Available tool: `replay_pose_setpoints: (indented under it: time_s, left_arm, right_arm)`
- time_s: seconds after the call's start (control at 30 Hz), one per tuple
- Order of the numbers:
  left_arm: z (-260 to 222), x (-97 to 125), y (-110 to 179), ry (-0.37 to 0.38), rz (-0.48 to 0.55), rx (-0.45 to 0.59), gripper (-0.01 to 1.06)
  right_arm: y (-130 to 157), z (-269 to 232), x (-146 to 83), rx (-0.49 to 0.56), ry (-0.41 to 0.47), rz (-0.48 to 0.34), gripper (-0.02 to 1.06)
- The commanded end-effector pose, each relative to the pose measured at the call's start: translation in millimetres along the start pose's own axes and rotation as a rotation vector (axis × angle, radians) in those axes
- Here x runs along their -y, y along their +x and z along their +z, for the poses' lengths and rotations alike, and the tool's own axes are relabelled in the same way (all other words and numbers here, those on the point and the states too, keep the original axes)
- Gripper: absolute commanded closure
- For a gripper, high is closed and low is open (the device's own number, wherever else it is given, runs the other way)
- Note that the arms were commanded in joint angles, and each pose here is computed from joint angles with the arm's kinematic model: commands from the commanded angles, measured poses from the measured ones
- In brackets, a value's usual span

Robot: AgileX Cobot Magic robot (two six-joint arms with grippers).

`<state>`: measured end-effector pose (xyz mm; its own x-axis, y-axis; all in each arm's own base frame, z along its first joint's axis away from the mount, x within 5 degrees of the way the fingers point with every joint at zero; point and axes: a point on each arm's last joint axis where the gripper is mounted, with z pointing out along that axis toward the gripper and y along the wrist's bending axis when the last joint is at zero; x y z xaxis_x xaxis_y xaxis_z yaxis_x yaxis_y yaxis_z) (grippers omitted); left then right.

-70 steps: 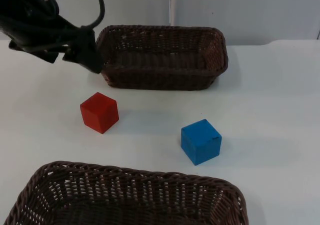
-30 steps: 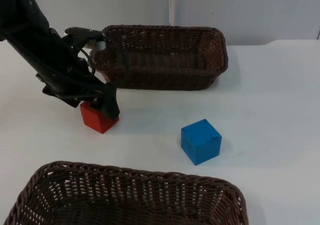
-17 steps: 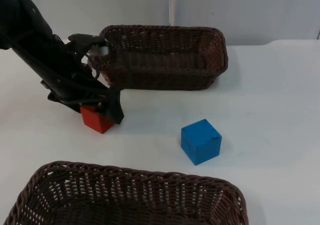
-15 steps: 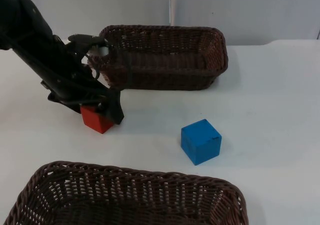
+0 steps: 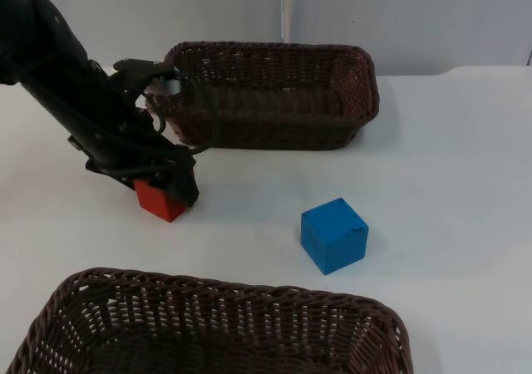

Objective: Pick up one cube with the left hand and place it into the upper basket. Pick up one cube with the right hand and place it into the lower basket.

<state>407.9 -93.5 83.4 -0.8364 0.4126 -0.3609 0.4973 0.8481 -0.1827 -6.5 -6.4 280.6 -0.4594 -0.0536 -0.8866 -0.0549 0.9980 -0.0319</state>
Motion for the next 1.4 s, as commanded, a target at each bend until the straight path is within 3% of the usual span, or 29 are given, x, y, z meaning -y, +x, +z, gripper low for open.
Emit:
replay_pose_setpoints:
  time_s: [0.0,0.03,0.17,0.2,0.23,0.43,0.77,1.37]
  left_arm:
    - [-0.5,3.3,-3.1,0.01,-0.016,0.013,0.54]
    - [-0.5,3.3,-3.1,0.01,-0.016,0.013,0.54]
    - [-8.6,6.9,-4.9,0.028,-0.036,0.009,0.95]
    - [-8.6,6.9,-4.9,0.028,-0.036,0.009,0.95]
    - [-11.9,8.2,-5.7,0.034,-0.034,0.009,1.05]
    - [-41.3,18.0,-13.7,0.059,-0.008,0.033,1.05]
    - [-98.9,33.3,-31.6,0.048,0.012,0.177,1.05]
    - [-102.1,34.4,-35.0,0.054,-0.016,0.213,1.05]
  right_arm:
    - [0.7,0.0,0.3,0.004,0.009,0.001,-0.01]
    - [0.7,0.0,0.3,0.004,0.009,0.001,-0.01]
    - [0.7,0.0,0.3,0.004,0.009,0.001,-0.01]
    - [0.7,0.0,0.3,0.004,0.009,0.001,-0.01]
    - [0.7,0.0,0.3,0.004,0.009,0.001,-0.01]
    - [0.7,0.0,0.3,0.004,0.009,0.001,-0.01]
    - [0.7,0.0,0.3,0.004,0.009,0.001,-0.01]
    - [0.7,0.0,0.3,0.004,0.009,0.001,-0.01]
